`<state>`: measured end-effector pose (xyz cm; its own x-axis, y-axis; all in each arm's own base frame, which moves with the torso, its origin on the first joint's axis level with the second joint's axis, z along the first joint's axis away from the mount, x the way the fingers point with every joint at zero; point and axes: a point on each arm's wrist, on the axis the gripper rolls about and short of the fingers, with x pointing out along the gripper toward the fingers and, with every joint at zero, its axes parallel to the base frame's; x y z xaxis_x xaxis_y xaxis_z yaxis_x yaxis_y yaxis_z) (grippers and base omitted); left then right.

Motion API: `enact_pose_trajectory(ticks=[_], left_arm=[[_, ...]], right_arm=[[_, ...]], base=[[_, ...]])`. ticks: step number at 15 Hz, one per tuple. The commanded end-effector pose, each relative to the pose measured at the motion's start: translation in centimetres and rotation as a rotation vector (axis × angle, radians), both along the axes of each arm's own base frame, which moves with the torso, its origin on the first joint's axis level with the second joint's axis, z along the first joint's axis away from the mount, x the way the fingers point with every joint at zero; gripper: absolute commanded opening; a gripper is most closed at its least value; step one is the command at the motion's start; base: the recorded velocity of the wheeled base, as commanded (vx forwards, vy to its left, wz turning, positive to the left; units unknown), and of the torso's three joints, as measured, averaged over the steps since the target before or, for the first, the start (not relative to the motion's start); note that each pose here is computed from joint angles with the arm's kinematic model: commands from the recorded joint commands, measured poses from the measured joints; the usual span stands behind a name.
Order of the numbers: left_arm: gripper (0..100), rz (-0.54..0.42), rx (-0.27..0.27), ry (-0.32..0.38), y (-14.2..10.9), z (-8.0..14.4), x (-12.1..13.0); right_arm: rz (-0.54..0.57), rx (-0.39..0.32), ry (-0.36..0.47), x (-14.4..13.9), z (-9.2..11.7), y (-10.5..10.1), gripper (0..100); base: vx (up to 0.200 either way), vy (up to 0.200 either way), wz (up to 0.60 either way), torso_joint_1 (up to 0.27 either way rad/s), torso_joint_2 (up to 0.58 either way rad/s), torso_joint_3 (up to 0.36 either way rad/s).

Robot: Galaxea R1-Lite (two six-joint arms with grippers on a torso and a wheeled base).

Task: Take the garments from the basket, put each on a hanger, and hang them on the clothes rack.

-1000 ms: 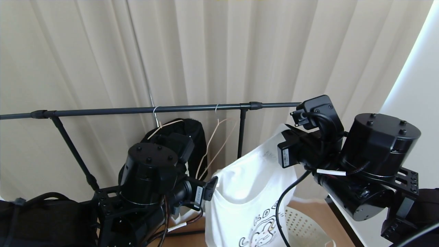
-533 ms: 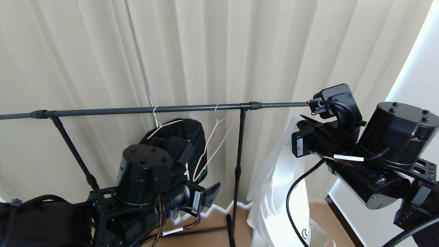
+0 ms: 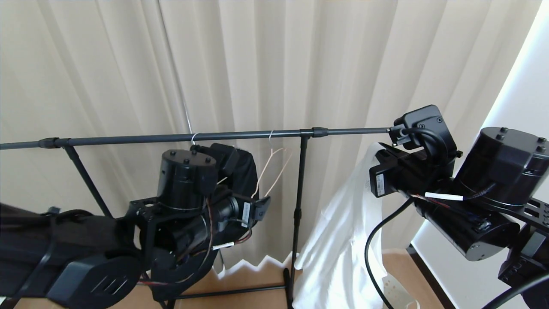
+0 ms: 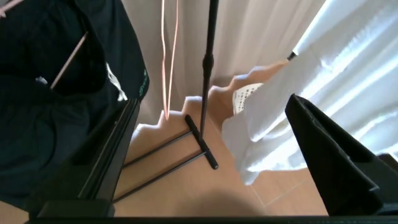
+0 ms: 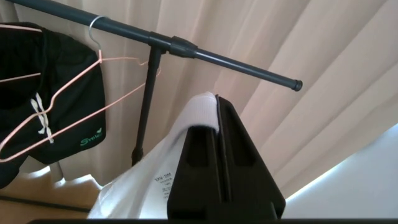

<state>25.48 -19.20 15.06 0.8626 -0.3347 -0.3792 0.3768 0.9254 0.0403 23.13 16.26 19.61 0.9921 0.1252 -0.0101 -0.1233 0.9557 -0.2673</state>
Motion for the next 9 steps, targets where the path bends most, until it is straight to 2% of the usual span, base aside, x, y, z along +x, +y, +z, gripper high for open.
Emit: enact_pose_trajectory(ticks=[1, 3, 4, 6, 7, 9], left_arm=[[100, 0.056, 0.06, 0.014, -0.8, -2.7, 5.5], [100, 0.084, 0.082, -0.018, -0.7, -3.3, 8.8], [100, 0.095, 0.074, -0.03, -1.0, -3.6, 10.3], [100, 0.104, 0.083, -0.042, -1.6, -4.6, 12.4], [100, 0.098, 0.126, -0.054, -1.8, -5.6, 13.7], [100, 0.089, 0.145, -0.068, -2.5, -6.6, 15.1]], right_arm=[[0.0, 0.002, -0.009, -0.2, 0.3, -0.2, 0], [0.0, 0.01, -0.021, -0.5, 0.7, -0.4, 0], [0.003, 0.016, -0.028, -0.6, 1.0, -0.5, 0], [0.003, 0.02, -0.036, -0.8, 1.2, -0.6, 0], [0.003, 0.011, -0.04, -0.9, 1.3, -0.7, 0], [0.003, 0.008, -0.04, -0.9, 1.3, -0.7, 0]], base=[[0.0, 0.0, 0.0, 0.0, 0.0, 0.0], [0.0, 0.0, 0.0, 0.0, 0.0, 0.0], [0.0, 0.0, 0.0, 0.0, 0.0, 0.0], [0.0, 0.0, 0.0, 0.0, 0.0, 0.0], [0.0, 0.0, 0.0, 0.0, 0.0, 0.0], [0.0, 0.0, 0.0, 0.0, 0.0, 0.0]])
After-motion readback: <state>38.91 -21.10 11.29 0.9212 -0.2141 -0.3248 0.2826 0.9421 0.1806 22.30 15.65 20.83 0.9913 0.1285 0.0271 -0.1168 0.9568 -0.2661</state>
